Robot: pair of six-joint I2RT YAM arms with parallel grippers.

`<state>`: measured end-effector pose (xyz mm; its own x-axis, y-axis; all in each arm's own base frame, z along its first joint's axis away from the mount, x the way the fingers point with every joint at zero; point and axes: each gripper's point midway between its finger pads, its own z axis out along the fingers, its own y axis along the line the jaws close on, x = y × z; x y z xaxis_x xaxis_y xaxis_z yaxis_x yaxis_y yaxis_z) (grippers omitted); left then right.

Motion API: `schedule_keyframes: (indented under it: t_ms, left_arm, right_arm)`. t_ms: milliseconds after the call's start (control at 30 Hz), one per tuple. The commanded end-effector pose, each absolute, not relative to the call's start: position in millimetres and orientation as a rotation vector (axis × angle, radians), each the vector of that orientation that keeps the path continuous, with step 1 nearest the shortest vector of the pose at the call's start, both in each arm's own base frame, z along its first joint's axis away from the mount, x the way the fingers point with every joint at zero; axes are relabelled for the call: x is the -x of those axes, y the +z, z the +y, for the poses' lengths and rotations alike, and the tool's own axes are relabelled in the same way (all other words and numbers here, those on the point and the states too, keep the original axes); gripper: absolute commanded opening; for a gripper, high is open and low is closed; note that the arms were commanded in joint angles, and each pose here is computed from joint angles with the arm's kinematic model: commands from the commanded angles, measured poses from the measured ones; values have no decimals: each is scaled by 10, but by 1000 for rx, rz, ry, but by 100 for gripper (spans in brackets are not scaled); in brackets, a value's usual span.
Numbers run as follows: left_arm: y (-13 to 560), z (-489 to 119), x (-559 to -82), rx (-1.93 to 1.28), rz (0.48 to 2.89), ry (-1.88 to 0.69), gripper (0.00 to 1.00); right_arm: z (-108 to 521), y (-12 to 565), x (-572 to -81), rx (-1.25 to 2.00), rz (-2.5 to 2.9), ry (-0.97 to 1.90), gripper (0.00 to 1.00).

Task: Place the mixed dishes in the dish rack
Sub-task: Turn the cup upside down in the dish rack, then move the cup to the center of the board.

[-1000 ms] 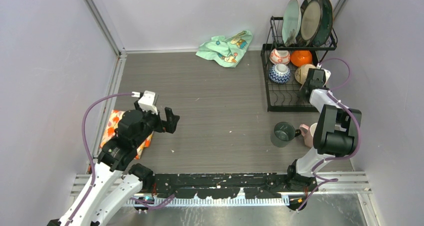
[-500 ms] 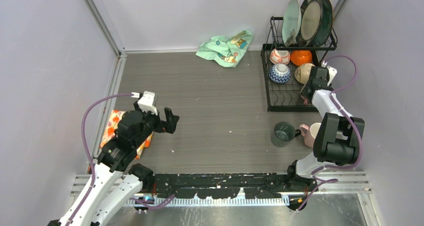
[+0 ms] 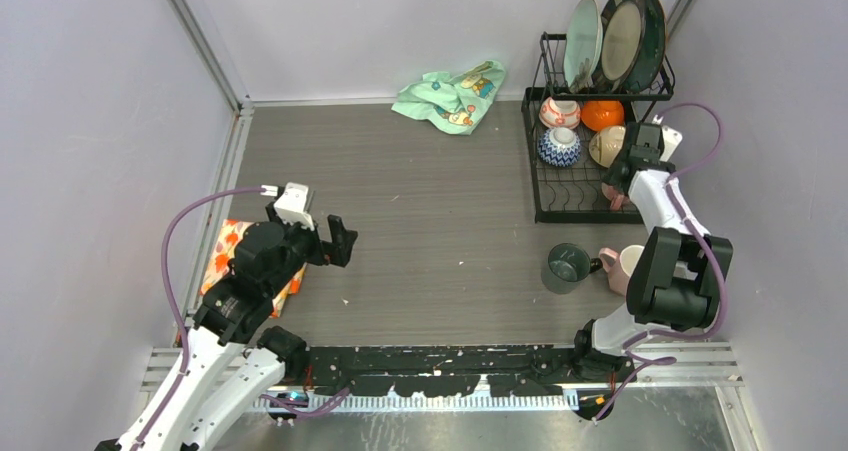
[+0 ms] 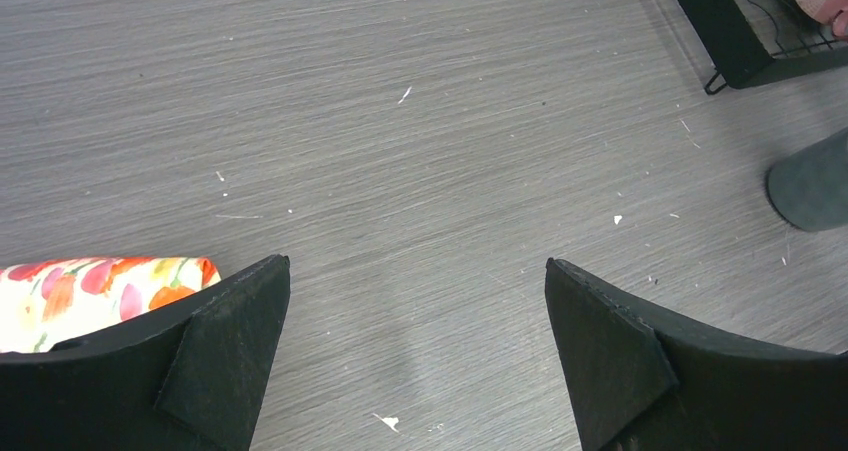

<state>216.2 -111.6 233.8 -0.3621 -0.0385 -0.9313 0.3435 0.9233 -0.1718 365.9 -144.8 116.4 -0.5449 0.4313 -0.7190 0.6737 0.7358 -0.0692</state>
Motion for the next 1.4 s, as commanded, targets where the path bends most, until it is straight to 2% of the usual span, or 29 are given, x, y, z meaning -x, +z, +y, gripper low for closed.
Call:
schedule_keyframes:
  t_ms: [0,133,233,400,500,733,900,1167,1367]
  left_arm:
    - [2375,-1037,-2202,-163,1896,-369,100]
    - [2376,-961,-2217,-110,1904,-337,100]
    - [2376,-931,-2220,-100,1903,-320,100]
    - [2396,-953,-2189,-117,1893,-337,100]
    - [2400,-971,-2181,-130,1887,-343,100]
    - [2403,-1018,-2158,-158,1878,-364,100]
    - [2396,-1057,-2158,-173,1880,-380,100]
    - [2394,-1077,-2165,-185,1878,-386,100]
    - [2404,-1078,-2149,-187,1870,-393,100]
  right_arm:
    - [-1424,1620,-3595,-906,2158,-402,68]
    - [-1371,1783,-3494,-967,2158,-377,74]
    - [-1283,1903,-3430,-1030,2129,-311,75]
    - [-1311,2031,-3130,-1299,2047,-368,76]
    - [-1148,2014,-3043,-1383,2057,-270,76]
    - [-820,1933,-2831,-1392,2027,-68,63]
    - [-357,1794,-2846,-1190,2208,145,62]
    - [210,1548,-2659,-1215,2307,141,55]
    - [247,1354,-2529,-1292,2337,8,54]
